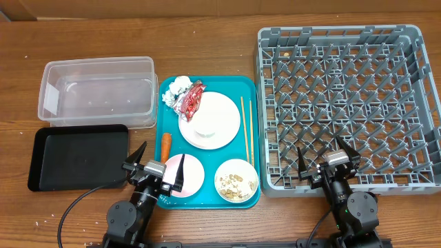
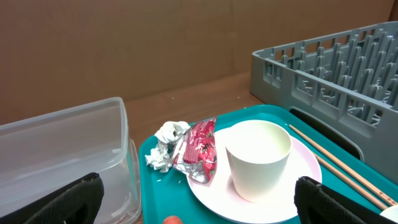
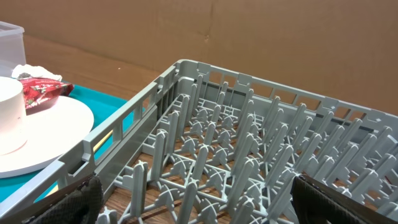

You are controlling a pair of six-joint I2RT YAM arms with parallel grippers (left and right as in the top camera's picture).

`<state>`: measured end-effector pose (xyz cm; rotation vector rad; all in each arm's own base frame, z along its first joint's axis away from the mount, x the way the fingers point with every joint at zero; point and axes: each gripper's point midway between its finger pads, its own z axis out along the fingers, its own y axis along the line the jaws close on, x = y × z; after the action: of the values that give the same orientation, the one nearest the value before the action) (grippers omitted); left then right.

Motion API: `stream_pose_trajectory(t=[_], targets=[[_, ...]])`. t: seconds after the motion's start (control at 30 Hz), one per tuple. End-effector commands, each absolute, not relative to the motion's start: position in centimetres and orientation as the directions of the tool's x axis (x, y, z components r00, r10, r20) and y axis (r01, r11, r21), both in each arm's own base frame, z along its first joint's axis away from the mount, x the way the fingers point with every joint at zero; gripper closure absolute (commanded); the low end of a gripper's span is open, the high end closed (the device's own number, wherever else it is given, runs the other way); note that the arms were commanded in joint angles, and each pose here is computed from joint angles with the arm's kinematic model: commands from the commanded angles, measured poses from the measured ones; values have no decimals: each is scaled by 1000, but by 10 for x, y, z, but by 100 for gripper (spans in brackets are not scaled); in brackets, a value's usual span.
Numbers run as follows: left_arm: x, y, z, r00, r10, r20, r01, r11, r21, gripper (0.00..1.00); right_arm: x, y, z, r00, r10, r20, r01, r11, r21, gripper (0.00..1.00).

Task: Sort waste into correct bins and load items into the dishwasher

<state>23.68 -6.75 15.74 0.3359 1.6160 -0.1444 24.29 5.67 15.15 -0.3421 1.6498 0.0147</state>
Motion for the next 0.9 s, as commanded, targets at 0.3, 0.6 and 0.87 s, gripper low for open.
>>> stream_pose_trajectory(t=[0.3, 0.6, 0.87], targets=[[238, -65, 166, 16, 175, -984, 283, 943, 173, 0, 245, 53, 171, 1, -203, -979, -193, 961, -200, 0], [210, -117, 205, 175, 54, -983, 567, 811, 145, 0, 217, 120, 182, 96, -129, -987, -570, 806, -161, 0], [194, -96, 309, 181, -112, -977, 507, 862, -5, 0, 201, 113, 281, 54, 222, -974, -584, 798, 149, 0]])
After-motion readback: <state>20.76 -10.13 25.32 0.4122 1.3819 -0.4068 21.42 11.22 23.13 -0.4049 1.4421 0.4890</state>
